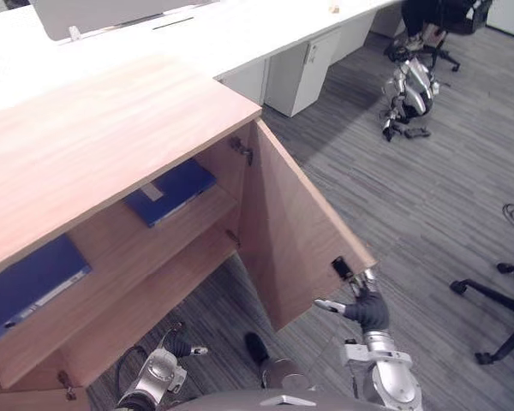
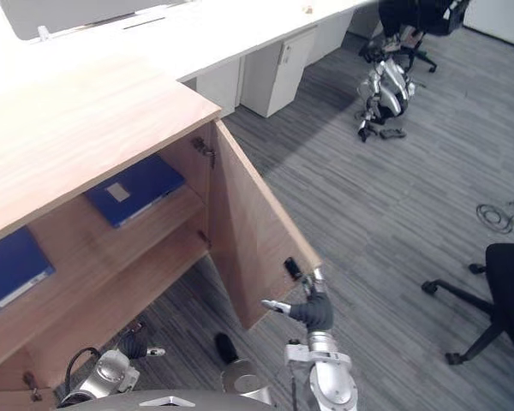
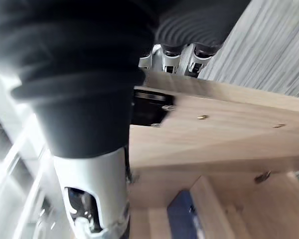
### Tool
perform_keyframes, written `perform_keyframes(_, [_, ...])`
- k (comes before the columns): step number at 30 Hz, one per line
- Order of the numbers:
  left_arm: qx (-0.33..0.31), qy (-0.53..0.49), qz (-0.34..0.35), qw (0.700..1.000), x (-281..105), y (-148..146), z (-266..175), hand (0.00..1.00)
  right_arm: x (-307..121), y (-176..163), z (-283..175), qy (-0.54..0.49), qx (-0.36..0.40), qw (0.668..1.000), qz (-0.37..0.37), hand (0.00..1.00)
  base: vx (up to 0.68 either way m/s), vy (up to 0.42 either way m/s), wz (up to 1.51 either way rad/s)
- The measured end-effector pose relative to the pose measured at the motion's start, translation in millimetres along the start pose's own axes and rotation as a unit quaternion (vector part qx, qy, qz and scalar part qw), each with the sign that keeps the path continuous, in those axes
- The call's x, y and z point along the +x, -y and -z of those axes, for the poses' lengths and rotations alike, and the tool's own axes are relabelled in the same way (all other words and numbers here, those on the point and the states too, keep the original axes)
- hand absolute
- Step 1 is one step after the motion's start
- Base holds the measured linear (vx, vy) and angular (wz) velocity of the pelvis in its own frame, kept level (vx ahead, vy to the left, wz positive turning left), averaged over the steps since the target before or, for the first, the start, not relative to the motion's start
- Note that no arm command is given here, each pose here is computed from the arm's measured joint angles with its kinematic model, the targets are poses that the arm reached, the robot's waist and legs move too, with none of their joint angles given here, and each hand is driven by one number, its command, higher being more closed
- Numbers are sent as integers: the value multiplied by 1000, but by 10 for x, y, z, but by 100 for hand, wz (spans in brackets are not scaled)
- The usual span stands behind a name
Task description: Walk over to the cabinet, pick up the folder, carry it to the office cabinet, place the folder inside the office cabinet, then close the office cabinet door
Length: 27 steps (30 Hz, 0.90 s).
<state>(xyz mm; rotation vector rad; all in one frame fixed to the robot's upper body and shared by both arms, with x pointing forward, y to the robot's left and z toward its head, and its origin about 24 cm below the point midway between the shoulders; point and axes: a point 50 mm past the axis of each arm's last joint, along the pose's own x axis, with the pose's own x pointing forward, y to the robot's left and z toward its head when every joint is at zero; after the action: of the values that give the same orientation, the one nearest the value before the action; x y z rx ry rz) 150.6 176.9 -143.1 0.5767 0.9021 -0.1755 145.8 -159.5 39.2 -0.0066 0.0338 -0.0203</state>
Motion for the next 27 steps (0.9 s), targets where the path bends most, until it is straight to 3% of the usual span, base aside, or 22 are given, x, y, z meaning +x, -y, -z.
perform_keyframes(2, [18, 3, 9, 1000, -1, 19, -8, 0, -32, -208, -56, 15, -7, 998, -58, 0, -67, -27, 50])
perform_keyframes(7, [40, -10, 8, 999, -37, -17, 130, 0, -61, -391, -48, 15, -18, 994, -105, 0, -14, -5, 47])
perform_keyframes(13, [47, -28, -2, 998, -79, -113, 289, 0, 20, -415, -47, 23, -15, 994, -105, 0, 34, 22, 58])
perform_keyframes(17, [52, -21, -10, 998, -71, -170, 258, 0, 230, -433, 202, -15, -21, 994, -104, 0, 70, 22, 57])
perform_keyframes(27, [12, -32, -44, 998, -72, -265, 291, 0, 630, -159, 499, -66, -20, 997, -20, 0, 25, -3, 46])
